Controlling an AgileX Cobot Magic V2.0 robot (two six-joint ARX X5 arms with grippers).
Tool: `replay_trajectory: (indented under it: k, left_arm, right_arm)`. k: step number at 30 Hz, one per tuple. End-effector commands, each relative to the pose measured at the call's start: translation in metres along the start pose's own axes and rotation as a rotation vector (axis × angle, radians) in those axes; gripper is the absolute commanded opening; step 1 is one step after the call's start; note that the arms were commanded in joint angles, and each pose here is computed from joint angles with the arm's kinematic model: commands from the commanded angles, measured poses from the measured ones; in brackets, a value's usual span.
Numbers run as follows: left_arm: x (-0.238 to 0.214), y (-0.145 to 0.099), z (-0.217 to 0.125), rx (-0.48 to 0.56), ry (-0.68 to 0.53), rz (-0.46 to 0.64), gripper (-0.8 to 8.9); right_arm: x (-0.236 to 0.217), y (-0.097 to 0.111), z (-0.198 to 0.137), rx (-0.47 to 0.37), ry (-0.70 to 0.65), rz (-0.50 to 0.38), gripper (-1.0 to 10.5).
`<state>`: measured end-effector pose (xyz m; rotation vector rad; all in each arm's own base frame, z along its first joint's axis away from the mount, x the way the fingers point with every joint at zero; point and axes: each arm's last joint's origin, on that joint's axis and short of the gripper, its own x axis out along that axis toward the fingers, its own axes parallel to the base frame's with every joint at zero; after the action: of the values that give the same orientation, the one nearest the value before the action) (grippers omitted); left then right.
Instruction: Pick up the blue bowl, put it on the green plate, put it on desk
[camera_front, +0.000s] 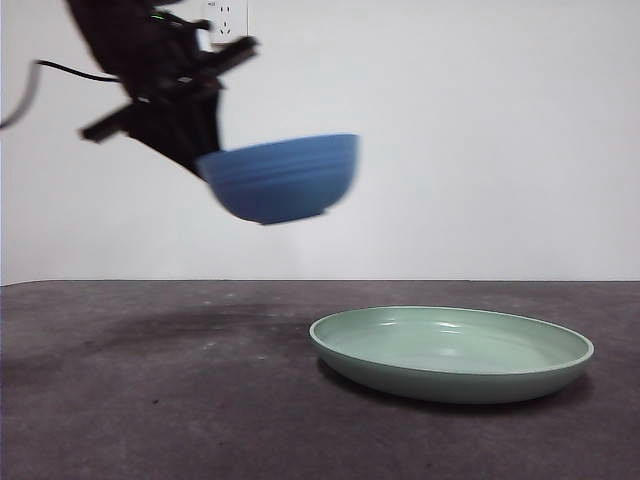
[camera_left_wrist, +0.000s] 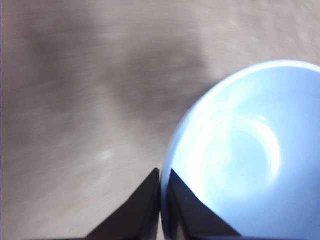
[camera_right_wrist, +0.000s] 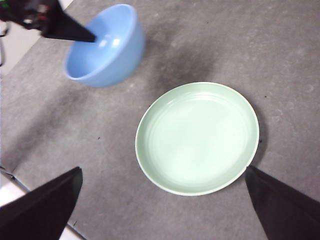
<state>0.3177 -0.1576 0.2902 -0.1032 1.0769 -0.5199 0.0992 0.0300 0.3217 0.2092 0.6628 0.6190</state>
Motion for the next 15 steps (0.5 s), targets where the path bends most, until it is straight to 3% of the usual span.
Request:
replay_trajectory:
  k: [1,10,15]
  left_arm:
    - [0.023,-0.015,0.006,0.03,0.04,-0.016,0.15]
    - [0.089,-0.069,0.005,0.163,0.155,-0.07,0.15]
    - [0.114,-0.085,0.002,0.199,0.19,-0.07,0.15]
  right_arm:
    - [-0.008,0.004,0.0,-0.027,-0.017,-0.012,5.2]
    - [-0.016,0.007,-0.009,-0.033,-0.008,-0.03,5.2]
    - [-0.017,0.008,-0.01,-0.027,0.001,-0.031,5.2]
